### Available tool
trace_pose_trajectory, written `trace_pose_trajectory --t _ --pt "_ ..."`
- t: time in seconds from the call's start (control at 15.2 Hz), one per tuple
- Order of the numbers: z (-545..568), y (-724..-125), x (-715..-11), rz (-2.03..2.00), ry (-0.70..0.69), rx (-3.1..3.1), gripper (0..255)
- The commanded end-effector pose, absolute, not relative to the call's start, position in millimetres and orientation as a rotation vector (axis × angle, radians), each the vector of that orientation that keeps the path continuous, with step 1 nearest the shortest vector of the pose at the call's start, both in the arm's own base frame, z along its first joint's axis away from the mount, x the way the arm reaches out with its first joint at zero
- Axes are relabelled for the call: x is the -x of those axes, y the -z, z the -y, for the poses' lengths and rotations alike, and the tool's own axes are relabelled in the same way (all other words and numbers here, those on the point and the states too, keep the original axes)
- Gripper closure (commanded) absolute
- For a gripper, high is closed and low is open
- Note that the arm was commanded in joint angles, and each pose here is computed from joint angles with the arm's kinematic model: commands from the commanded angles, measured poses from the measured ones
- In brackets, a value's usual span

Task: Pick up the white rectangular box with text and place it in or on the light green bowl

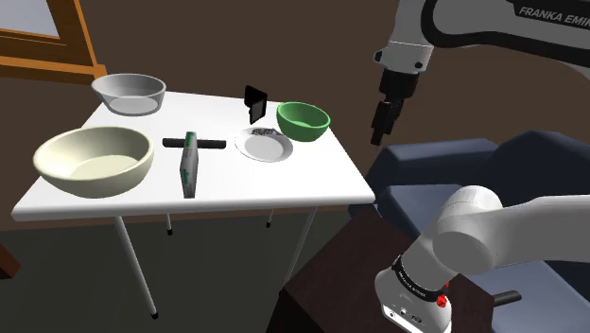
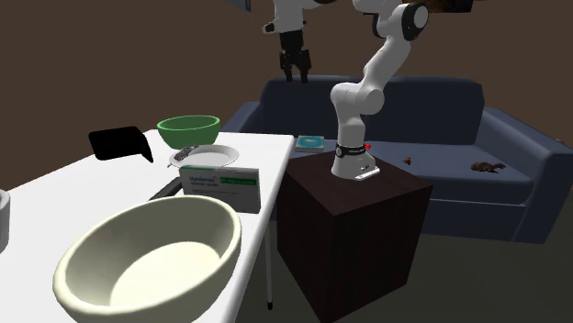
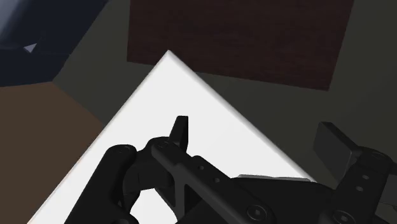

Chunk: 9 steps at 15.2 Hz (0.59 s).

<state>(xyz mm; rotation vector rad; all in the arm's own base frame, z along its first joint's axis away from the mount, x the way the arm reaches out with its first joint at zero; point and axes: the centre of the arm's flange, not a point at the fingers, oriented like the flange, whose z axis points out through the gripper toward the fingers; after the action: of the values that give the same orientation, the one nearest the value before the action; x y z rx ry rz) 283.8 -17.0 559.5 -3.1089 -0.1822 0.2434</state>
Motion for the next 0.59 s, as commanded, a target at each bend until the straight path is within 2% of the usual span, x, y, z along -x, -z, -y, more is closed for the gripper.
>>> trace_pose_trajectory --t 0.0,0.53 --pt "17 -560 -284 0.182 -0.243 3.109 0" --pt "-70 -533 -332 -0.043 -0.184 3.133 0"
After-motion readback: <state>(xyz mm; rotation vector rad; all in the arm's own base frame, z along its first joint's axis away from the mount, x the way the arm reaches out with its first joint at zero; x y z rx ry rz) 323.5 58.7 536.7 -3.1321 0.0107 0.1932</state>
